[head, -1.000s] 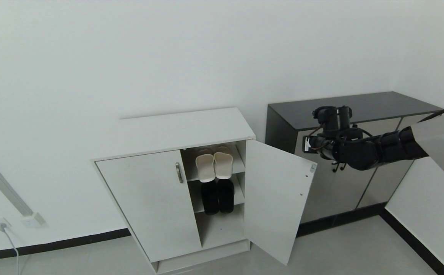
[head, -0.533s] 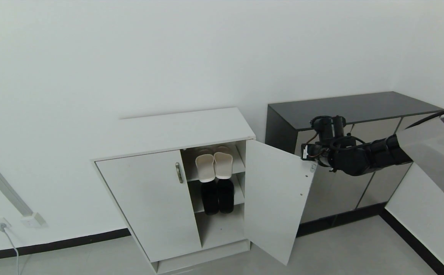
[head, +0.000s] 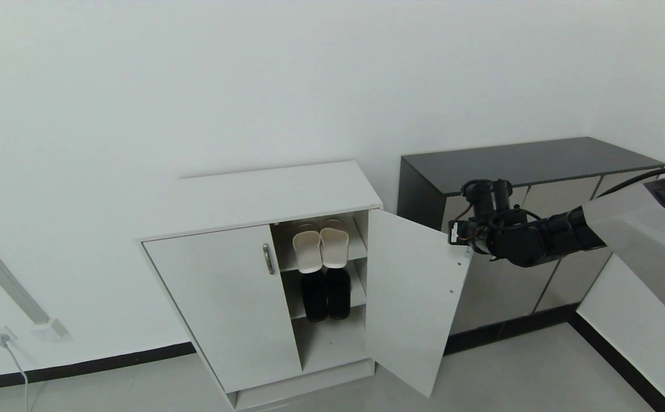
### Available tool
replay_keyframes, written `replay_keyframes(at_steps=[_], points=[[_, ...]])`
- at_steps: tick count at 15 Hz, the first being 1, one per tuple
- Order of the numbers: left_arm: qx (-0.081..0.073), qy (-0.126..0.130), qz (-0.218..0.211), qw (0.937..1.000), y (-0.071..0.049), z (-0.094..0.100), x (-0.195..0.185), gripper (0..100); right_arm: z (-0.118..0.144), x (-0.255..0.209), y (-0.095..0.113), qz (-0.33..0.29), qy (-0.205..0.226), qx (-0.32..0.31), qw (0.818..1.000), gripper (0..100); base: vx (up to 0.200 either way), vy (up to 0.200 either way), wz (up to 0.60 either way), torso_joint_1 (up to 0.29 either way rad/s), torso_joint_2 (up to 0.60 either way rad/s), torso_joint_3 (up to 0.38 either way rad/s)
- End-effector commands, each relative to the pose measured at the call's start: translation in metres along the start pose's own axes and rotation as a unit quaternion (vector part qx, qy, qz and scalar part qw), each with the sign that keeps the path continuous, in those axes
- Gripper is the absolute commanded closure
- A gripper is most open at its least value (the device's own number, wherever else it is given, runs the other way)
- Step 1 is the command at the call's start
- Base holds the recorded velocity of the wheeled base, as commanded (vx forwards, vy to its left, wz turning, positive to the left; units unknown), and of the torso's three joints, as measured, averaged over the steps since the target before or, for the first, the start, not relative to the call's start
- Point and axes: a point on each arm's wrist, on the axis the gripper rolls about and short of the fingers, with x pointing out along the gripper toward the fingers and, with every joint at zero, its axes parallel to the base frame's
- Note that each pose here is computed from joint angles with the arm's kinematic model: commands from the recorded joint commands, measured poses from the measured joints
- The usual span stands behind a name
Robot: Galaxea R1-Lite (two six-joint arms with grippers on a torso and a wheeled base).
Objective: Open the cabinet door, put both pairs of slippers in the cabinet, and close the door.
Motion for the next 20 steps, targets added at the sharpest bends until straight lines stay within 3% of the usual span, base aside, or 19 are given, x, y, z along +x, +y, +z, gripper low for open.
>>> replay_keyframes(at_steps=[1,8,11,16,20], points=[[0.0,0.0,0.0,1.0,0.0,0.0,0.0,100,-0.002,0.001,0.001,0.0,0.003,-0.002,1.0,100,0.0,0.0,0.0,0.0,0.0,0.0],[0.0,0.0,0.0,1.0,0.0,0.0,0.0,100,-0.013,-0.014,0.009,0.011,0.021,-0.015,1.0,100,0.0,0.0,0.0,0.0,0.0,0.0],[-0.001,0.0,0.0,1.0,0.0,0.0,0.0,100,-0.015,-0.039,0.022,0.034,0.019,-0.023,0.999,100,0.0,0.0,0.0,0.0,0.0,0.0],[0.0,0.0,0.0,1.0,0.0,0.0,0.0,100,-0.054,-0.097,0.064,0.113,0.018,-0.062,0.992,100,0.0,0.0,0.0,0.0,0.0,0.0],[-0.001,0.0,0.0,1.0,0.0,0.0,0.0,100,-0.055,-0.107,0.069,0.13,-0.002,-0.054,0.99,100,0.0,0.0,0.0,0.0,0.0,0.0]])
